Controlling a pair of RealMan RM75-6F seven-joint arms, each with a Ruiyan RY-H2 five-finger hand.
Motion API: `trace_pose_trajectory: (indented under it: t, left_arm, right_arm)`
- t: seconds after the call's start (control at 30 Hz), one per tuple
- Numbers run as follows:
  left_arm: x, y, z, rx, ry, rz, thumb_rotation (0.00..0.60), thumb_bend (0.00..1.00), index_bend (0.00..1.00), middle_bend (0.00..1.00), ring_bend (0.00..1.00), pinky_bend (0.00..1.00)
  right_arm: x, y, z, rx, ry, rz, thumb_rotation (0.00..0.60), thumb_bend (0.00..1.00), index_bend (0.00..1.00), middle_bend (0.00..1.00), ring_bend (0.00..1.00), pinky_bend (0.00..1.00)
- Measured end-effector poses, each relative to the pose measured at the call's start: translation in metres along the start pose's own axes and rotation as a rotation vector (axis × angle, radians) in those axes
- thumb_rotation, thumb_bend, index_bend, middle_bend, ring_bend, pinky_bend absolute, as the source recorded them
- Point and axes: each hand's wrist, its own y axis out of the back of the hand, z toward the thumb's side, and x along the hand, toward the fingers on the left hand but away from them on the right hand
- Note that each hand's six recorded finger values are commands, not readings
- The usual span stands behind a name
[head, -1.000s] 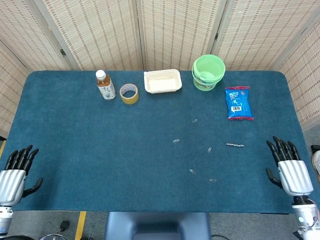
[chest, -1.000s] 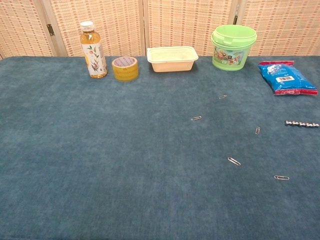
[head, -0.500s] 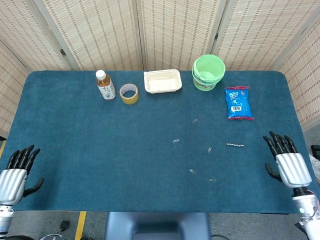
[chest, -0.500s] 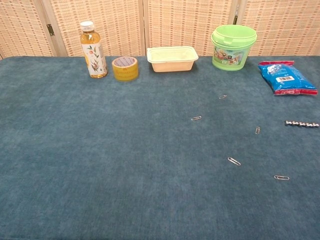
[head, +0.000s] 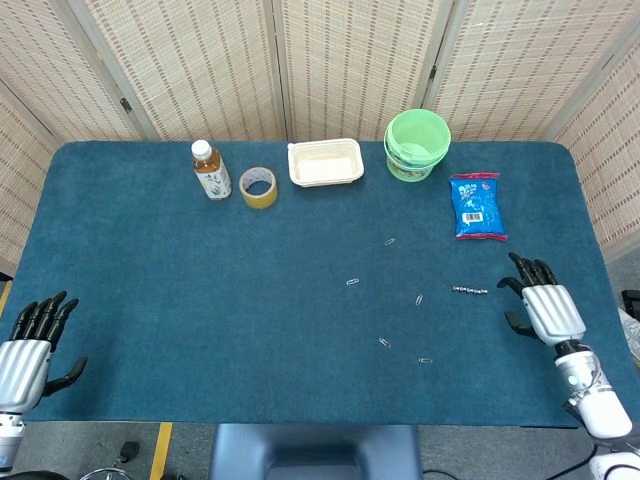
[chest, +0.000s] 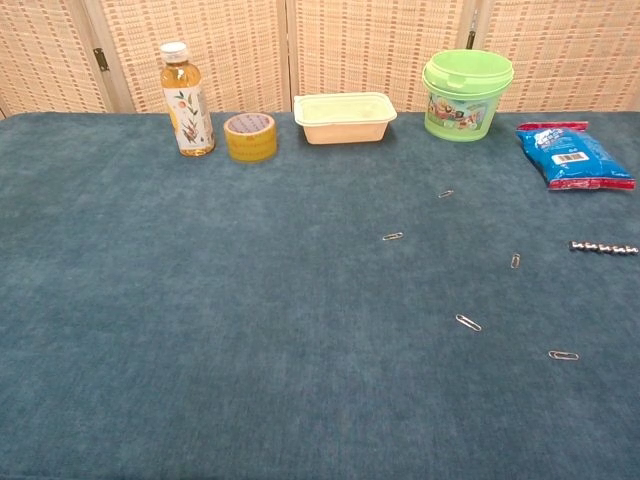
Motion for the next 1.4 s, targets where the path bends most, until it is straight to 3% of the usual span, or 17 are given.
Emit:
trace_pose_trajectory:
  t: [0.37, 0.83, 1.4]
  left_arm:
    - [0.002, -0.002, 0.0, -0.002, -0.009, -0.009, 0.6, 0.37, 0.0, 0.04, 0.07, 0.05]
    - [0.003, -0.003, 0.001, 0.003, -0.014, -0.016, 0.6, 0.37, 0.0, 0.04, 0.07, 0.05]
    - [0.005, -0.005, 0.001, 0.005, -0.014, -0.022, 0.6, 0.37, 0.0, 0.04, 0.07, 0.05]
  right_arm:
    - [-0.023, -0.023, -0.005, -0.007, -0.013, 0.017, 0.6, 0.41, 0.43, 0.0, 0.0, 0.0]
    - [-0.036, -0.039, -0.008, 0.057, -0.045, 0.055, 0.6, 0.41, 0.36, 0.0, 0.0, 0.0]
    - [-0.052, -0.048, 0.001, 0.047, -0.028, 0.083, 0.6, 0.44, 0.39, 0.0, 0.0, 0.0]
